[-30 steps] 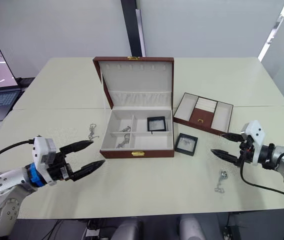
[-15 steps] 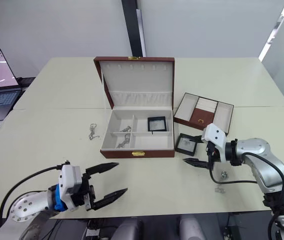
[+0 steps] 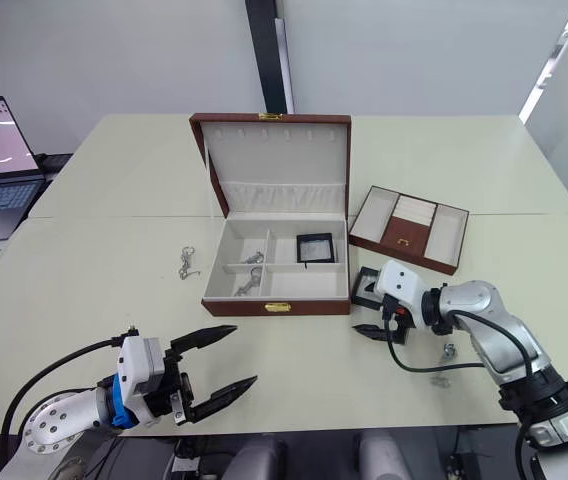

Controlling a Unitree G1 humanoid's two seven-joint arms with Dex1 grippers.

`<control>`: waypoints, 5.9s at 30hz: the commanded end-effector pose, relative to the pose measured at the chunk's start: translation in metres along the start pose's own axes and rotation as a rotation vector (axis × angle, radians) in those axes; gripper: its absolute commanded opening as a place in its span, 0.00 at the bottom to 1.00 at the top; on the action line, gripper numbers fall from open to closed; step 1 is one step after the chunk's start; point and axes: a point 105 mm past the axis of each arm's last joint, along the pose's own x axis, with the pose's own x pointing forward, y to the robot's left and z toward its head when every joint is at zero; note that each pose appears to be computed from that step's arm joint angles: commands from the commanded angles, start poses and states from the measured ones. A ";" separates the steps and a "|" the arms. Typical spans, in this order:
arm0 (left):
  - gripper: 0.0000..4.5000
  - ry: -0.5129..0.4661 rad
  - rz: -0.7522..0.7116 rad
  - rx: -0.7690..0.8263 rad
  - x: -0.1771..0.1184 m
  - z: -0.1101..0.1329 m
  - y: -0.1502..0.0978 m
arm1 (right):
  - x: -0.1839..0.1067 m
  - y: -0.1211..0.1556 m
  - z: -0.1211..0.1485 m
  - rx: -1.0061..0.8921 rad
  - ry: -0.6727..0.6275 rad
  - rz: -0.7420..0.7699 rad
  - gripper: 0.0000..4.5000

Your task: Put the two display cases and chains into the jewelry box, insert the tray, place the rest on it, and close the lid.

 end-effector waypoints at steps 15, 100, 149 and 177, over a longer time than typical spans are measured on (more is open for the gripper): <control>1.00 -0.022 0.020 0.035 0.003 0.002 0.007 | -0.004 -0.008 0.009 -0.016 -0.035 -0.045 0.10; 1.00 -0.069 0.448 -0.084 -0.031 -0.007 0.037 | 0.026 -0.031 0.129 0.009 -0.230 0.346 1.00; 1.00 0.194 0.719 -0.075 -0.146 -0.017 0.158 | -0.142 -0.061 -0.082 0.390 -0.200 -0.560 1.00; 1.00 0.123 0.510 -0.045 -0.099 0.002 0.134 | -0.144 -0.064 -0.052 0.318 -0.239 -0.436 1.00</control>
